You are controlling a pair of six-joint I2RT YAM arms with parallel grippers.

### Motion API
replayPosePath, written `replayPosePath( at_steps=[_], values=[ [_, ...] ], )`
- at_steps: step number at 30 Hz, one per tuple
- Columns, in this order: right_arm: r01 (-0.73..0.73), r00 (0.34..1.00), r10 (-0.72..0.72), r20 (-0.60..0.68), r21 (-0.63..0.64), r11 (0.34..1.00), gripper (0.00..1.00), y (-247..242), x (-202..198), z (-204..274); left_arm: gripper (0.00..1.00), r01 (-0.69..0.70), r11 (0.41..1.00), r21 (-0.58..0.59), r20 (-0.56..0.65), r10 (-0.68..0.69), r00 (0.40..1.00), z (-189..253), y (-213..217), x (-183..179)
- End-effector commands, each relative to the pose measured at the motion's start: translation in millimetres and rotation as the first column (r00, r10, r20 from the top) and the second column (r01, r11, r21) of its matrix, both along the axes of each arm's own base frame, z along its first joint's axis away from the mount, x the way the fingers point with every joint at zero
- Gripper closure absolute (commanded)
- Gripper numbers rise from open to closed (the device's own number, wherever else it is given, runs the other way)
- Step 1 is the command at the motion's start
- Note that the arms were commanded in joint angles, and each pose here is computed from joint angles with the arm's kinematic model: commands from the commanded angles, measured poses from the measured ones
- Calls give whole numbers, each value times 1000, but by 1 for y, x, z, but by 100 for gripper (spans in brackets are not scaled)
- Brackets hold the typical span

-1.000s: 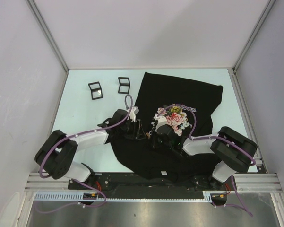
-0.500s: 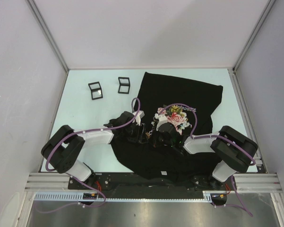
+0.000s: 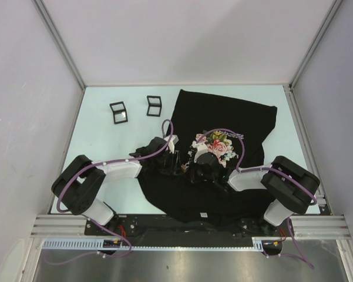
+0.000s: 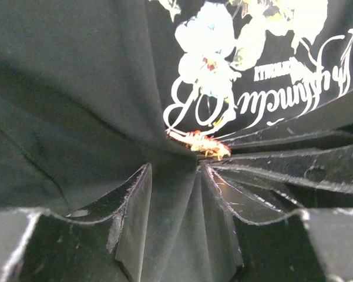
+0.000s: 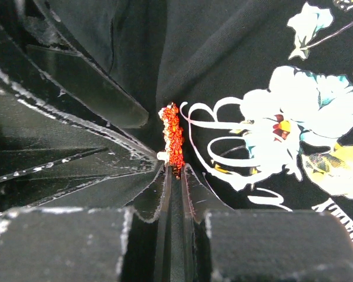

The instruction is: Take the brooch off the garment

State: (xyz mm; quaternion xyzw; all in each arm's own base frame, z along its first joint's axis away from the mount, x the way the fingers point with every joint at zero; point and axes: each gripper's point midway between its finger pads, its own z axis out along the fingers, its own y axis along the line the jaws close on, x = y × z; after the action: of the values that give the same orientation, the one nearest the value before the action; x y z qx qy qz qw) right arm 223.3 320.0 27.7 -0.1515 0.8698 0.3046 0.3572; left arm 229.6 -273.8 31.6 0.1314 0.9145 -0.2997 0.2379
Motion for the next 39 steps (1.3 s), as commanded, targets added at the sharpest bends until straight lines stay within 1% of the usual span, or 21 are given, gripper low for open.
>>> replayPosePath(
  at_steps=[1,4,11,16,21,25,27,33,35,39],
  values=[
    [-22,999,20,45,30,999,100,8,4,9,56,-2,997,-75,29,4,1000,18,-20,13],
    [-29,998,27,49,30,999,100,8,4,9,54,-4,997,-77,25,6,1000,18,-21,14],
    [-65,995,63,72,25,998,100,12,1,11,56,-29,998,-54,28,31,999,15,-19,19],
    [-112,989,112,99,-5,994,100,18,-4,5,57,-32,996,-81,10,33,999,18,-25,21],
    [-132,985,133,112,-13,991,100,22,-7,5,57,-49,996,-73,2,49,999,16,-26,24],
    [-102,990,103,99,-17,995,100,18,-5,4,58,-106,992,-64,38,109,993,22,-17,30],
    [-69,993,71,93,-27,997,100,14,-3,2,57,-160,986,-49,58,163,985,22,-9,35],
    [1,997,2,79,-41,999,100,6,3,-2,52,-249,967,-57,103,254,962,31,5,41],
    [10,997,-6,79,-40,999,100,5,5,-2,51,-250,966,-71,115,257,960,36,6,40],
    [26,996,-22,83,-49,998,100,1,7,0,51,-237,970,-54,118,242,963,36,11,35]
  ],
)
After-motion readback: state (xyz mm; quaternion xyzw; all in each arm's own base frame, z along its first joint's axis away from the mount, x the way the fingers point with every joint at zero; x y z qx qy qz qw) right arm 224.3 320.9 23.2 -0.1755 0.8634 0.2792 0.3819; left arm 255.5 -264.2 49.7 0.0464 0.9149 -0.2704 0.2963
